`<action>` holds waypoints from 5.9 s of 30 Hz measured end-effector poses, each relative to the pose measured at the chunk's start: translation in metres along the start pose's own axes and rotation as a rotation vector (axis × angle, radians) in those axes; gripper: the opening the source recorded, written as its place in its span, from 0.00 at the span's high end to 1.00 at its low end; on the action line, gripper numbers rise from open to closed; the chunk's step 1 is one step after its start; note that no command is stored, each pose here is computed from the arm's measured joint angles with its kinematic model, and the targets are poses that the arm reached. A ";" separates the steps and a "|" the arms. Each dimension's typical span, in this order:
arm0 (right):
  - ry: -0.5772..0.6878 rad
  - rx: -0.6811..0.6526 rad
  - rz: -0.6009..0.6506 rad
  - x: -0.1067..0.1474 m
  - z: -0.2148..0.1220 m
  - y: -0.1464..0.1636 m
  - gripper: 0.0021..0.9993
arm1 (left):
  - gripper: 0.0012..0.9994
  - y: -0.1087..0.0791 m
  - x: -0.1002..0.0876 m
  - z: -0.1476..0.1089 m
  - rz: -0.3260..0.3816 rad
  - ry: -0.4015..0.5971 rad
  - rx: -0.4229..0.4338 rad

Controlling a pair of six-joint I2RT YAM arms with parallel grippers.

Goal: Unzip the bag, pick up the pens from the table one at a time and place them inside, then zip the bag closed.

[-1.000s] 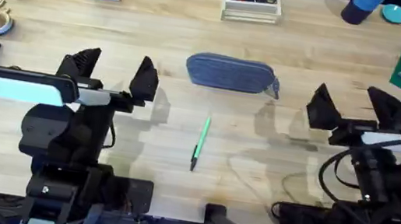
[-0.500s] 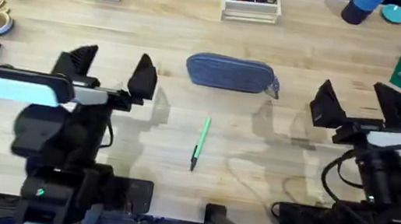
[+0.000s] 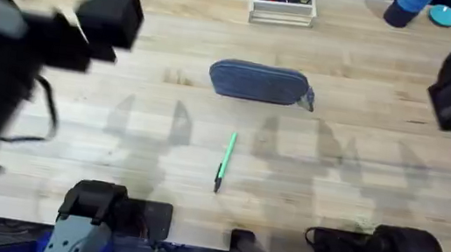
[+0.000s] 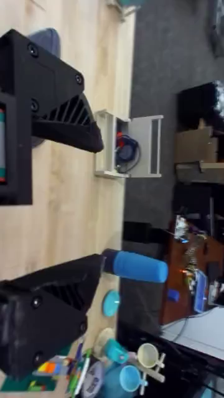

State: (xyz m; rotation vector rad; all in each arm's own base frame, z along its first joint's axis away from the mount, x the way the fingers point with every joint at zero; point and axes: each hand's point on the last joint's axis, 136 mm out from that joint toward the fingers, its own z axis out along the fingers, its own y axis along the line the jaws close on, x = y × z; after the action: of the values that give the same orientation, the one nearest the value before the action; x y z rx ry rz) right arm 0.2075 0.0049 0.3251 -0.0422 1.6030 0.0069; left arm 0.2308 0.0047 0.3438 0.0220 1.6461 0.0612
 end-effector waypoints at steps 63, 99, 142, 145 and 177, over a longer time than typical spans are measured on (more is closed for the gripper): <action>0.657 -0.316 -0.241 0.003 0.059 0.029 0.00 | 0.01 -0.064 0.051 0.041 0.510 0.645 0.817; 0.656 -0.320 -0.243 0.003 0.059 0.030 0.00 | 0.00 -0.095 0.198 0.116 0.478 0.441 1.478; 0.790 -0.343 -0.218 0.031 0.060 0.030 0.00 | 0.60 -0.146 0.242 0.118 0.374 0.294 1.478; 0.790 -0.343 -0.218 0.031 0.060 0.030 0.00 | 0.94 -0.145 0.242 0.119 0.384 0.285 1.476; 0.831 -0.723 -0.485 0.062 0.020 0.059 0.00 | 0.96 -0.145 0.242 0.119 0.383 0.286 1.476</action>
State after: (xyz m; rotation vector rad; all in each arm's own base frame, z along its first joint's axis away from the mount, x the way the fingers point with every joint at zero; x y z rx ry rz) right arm 0.2234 0.0632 0.2613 -1.1151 2.2945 0.2159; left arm 0.3345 -0.1248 0.0860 1.4885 1.6028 -0.8943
